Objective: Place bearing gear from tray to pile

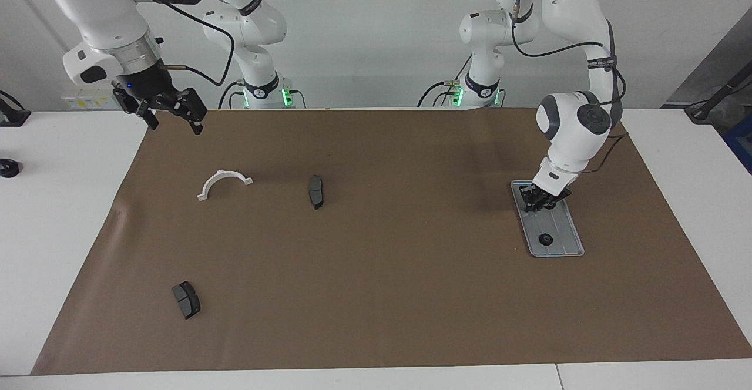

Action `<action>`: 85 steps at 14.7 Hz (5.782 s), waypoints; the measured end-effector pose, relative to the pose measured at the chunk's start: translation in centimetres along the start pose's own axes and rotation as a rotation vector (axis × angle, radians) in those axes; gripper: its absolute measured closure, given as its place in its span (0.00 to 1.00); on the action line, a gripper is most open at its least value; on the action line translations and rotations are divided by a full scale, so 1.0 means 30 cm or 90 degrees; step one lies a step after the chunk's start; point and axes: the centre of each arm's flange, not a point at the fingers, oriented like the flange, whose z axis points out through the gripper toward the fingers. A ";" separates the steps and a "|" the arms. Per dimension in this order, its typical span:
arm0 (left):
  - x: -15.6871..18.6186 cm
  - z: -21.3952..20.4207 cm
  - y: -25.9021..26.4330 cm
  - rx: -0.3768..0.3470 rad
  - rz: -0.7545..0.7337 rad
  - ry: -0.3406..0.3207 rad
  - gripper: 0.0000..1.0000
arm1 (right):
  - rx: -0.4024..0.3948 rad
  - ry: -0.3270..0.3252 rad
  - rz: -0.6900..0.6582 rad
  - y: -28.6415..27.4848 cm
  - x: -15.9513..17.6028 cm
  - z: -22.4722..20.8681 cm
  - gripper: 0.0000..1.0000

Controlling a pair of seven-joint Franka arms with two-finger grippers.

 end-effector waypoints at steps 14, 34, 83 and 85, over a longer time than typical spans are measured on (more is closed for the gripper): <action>-0.041 -0.211 0.872 -0.027 -0.026 0.026 0.77 | 0.000 0.000 0.000 0.000 0.000 0.000 0.00; 0.176 -0.254 0.884 -0.032 -0.051 0.088 0.00 | 0.044 0.073 -0.148 -0.442 0.181 0.417 0.00; 0.278 -0.229 0.171 0.004 0.022 0.165 0.66 | 0.017 0.053 -0.154 -1.474 -0.146 1.098 0.74; 0.284 -0.243 0.256 -0.004 0.025 0.171 0.66 | 0.017 0.052 -0.155 -1.475 -0.148 1.098 0.77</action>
